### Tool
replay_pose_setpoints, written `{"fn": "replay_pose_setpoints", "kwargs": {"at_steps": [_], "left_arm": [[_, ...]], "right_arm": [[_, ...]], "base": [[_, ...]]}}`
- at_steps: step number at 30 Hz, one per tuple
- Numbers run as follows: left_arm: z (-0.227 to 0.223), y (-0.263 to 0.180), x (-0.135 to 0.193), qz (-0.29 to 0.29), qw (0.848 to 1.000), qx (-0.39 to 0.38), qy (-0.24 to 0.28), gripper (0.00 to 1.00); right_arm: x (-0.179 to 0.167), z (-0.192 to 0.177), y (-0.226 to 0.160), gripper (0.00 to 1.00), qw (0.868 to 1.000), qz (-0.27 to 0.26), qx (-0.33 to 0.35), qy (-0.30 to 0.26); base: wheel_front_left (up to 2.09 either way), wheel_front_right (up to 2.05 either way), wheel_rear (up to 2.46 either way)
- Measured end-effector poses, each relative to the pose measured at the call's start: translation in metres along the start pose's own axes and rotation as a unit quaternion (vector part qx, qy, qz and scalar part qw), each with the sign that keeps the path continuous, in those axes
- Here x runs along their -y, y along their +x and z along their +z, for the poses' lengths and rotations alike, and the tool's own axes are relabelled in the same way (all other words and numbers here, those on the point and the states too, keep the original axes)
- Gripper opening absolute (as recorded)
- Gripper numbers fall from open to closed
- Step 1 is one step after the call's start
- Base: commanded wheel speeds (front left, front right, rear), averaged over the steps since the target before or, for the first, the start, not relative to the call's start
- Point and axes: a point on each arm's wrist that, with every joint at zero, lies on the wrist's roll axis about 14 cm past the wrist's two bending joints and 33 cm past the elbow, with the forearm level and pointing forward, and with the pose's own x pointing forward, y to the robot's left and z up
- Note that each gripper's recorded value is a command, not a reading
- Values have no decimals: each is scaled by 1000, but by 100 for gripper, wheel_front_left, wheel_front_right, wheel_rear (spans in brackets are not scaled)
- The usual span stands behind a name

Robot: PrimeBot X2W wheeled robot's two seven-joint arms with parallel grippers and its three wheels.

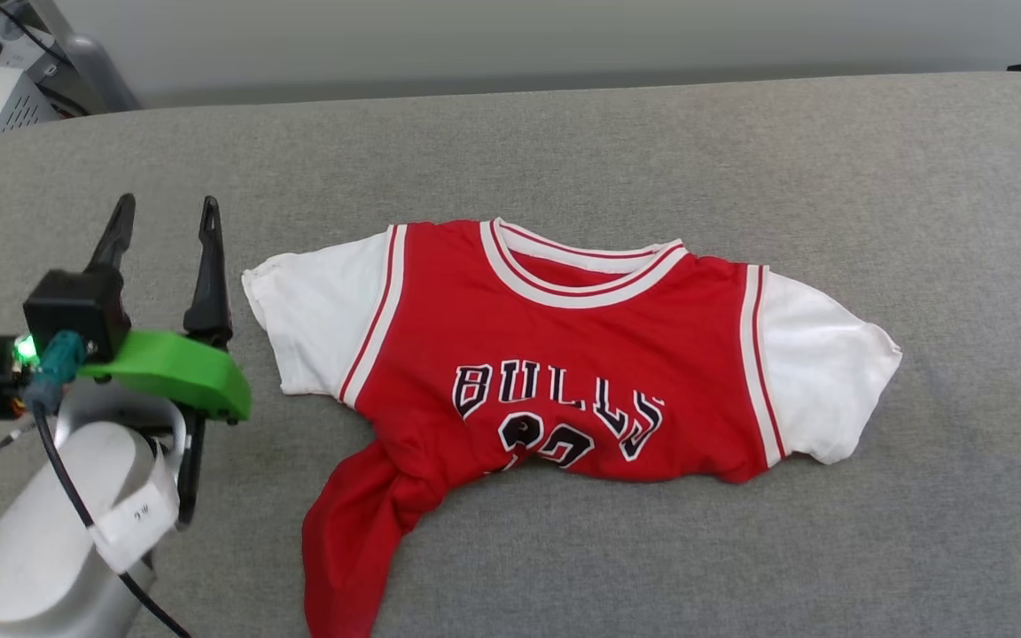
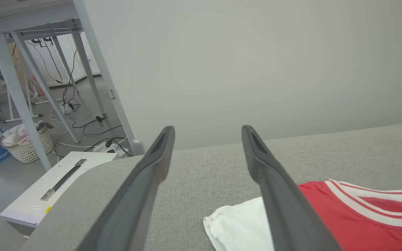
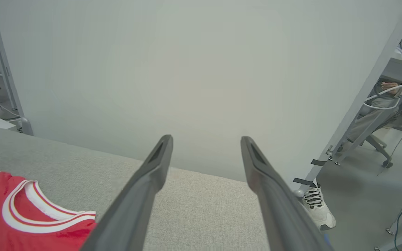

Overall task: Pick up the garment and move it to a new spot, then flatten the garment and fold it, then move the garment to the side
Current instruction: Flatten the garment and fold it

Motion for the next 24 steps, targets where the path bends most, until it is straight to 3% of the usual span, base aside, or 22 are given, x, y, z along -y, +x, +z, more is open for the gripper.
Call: {"fn": "replay_pose_setpoints", "kwargs": {"at_steps": [3,6,8,12,15,16,24], "left_arm": [[-7,-15,2,17,1000,0,-6,100],[-16,-27,2,32,999,-4,-6,100],[-20,-31,0,44,999,-5,-9,100],[-28,-39,-5,65,998,-10,-15,100],[-37,-43,-10,74,997,-17,-12,100],[-42,-44,-12,78,997,-22,-15,100],[-62,-45,-16,85,996,-39,-14,100]], "right_arm": [[-8,-26,8,100,996,30,-84,10],[-15,-62,6,100,979,61,-192,11],[-21,-87,0,100,960,79,-267,17],[-36,-130,-22,100,907,113,-402,50],[-43,-149,-29,100,878,130,-458,46],[-46,-161,-32,100,863,136,-485,43],[-63,-205,-32,100,824,154,-545,27]], "base": [[0,0,0],[0,0,0],[0,0,0],[0,0,0],[0,0,0],[0,0,0],[0,0,0]]}}
